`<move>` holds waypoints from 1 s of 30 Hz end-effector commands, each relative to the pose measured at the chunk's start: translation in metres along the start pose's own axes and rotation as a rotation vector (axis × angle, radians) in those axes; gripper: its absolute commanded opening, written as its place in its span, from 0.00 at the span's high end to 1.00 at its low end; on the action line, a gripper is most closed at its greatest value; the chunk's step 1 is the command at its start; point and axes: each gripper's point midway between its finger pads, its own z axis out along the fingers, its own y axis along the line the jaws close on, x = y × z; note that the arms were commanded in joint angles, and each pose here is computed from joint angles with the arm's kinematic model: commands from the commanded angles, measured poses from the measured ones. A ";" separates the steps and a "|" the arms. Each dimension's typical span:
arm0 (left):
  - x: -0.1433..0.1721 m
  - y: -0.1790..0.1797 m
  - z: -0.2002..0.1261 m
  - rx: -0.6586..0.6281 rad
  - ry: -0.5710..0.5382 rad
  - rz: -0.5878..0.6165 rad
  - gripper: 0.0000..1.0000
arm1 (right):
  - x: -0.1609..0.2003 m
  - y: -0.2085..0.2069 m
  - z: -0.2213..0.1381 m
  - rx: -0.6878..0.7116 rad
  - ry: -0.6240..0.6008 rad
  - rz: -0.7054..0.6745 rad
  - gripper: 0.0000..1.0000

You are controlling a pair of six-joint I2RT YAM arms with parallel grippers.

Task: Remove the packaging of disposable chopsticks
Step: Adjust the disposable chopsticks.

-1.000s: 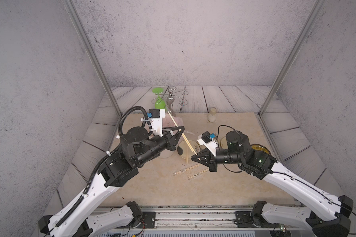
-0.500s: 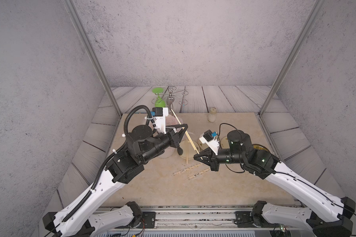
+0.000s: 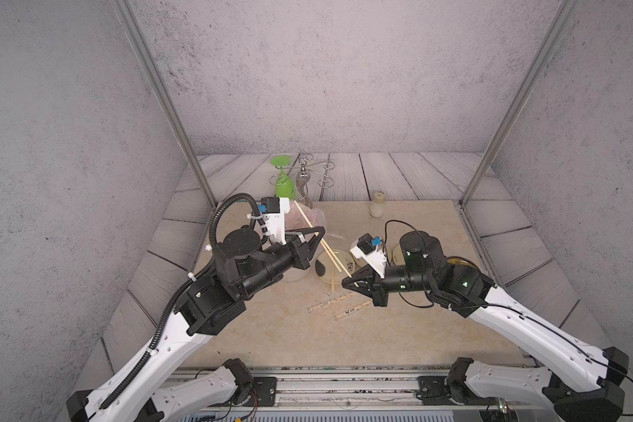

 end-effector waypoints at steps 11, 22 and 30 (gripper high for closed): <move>-0.069 -0.021 -0.033 0.070 -0.284 -0.059 1.00 | 0.032 0.002 0.000 -0.017 0.065 0.048 1.00; -0.033 -0.017 -0.008 0.077 -0.108 -0.022 1.00 | 0.001 0.013 -0.015 -0.020 -0.005 -0.034 0.33; 0.006 -0.030 0.009 0.169 0.109 0.121 1.00 | -0.011 0.016 -0.026 0.004 -0.008 -0.037 0.33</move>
